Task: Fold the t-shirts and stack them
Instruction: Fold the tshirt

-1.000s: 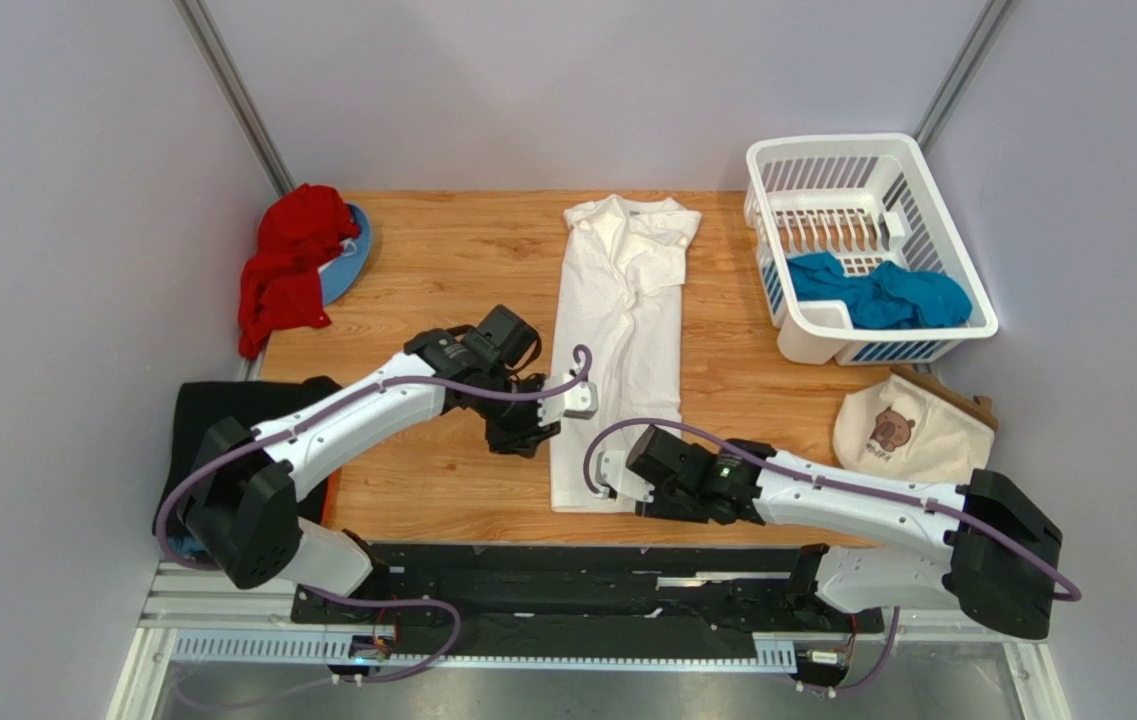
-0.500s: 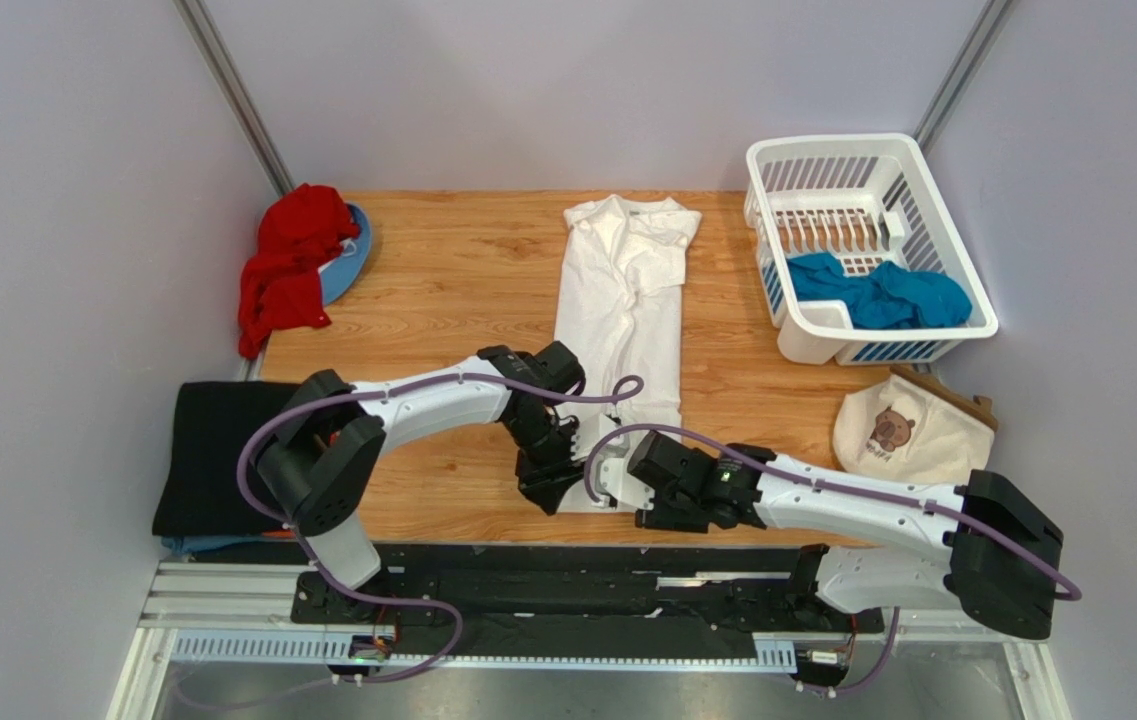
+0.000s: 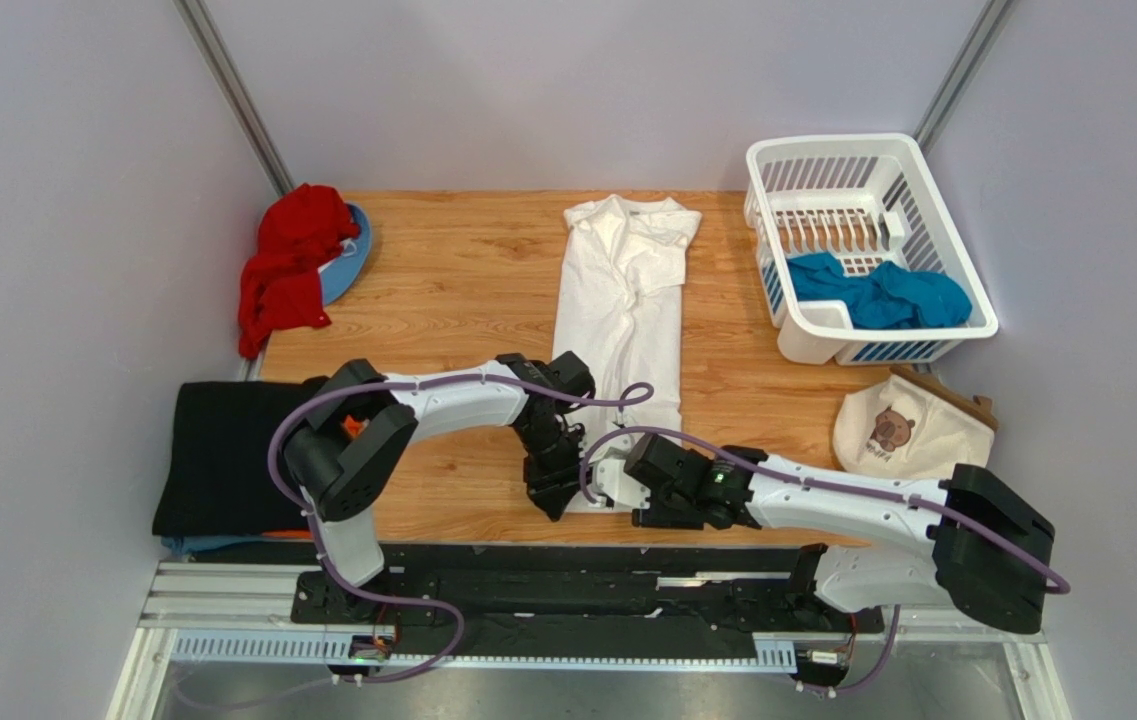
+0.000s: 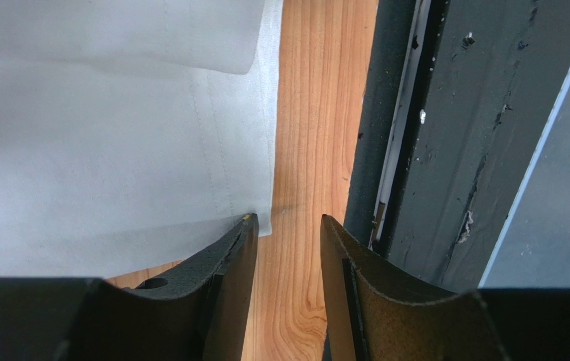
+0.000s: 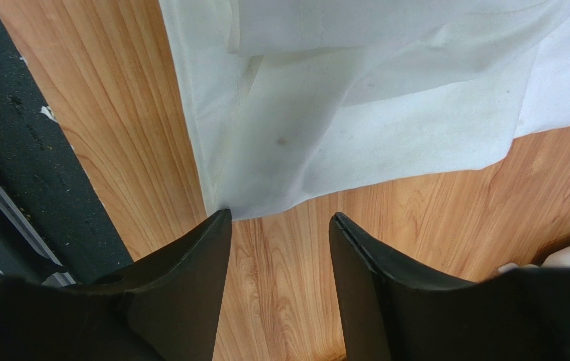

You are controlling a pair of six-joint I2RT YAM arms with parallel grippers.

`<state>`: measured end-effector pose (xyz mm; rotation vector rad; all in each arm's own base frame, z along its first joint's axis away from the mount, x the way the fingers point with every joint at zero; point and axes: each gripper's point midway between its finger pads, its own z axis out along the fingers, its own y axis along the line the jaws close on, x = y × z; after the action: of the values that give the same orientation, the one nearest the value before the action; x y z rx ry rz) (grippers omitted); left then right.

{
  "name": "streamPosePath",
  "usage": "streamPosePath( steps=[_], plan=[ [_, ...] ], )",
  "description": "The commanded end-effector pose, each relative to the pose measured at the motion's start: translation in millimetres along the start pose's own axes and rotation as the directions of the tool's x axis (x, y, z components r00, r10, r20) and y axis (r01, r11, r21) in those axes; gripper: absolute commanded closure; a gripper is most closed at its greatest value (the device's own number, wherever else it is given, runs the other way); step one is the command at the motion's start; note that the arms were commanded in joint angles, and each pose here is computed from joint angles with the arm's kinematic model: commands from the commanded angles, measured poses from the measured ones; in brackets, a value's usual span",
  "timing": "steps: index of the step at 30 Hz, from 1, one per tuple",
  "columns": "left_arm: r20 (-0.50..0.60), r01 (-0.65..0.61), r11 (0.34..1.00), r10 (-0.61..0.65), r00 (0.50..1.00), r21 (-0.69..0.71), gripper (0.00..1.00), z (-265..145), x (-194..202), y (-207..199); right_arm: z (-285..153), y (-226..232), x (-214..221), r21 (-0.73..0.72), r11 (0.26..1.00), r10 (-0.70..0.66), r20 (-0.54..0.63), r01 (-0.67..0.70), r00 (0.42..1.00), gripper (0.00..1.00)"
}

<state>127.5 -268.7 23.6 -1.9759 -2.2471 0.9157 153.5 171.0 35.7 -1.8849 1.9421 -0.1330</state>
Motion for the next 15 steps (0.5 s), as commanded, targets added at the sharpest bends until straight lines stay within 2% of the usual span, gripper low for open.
streamPosePath(
  steps=[1,8,14,15],
  plan=[
    [0.030,-0.047,0.993,0.051,0.998,-0.111,0.53,-9,-12,11,0,-12,-7,0.054,0.999,-0.004,0.037,0.002,0.999,0.44],
    [0.045,-0.070,0.977,0.081,0.996,-0.200,0.52,-26,-8,9,-2,-15,-7,0.067,0.998,0.004,0.046,-0.008,0.999,0.43],
    [0.047,-0.090,0.965,0.105,0.993,-0.246,0.48,-29,-7,14,-1,-17,-5,0.074,0.997,0.005,0.039,-0.008,0.999,0.42],
    [0.046,-0.092,0.964,0.107,0.993,-0.249,0.44,-27,-8,16,0,-17,-4,0.073,0.997,0.001,0.035,-0.004,0.999,0.41]
  ],
)
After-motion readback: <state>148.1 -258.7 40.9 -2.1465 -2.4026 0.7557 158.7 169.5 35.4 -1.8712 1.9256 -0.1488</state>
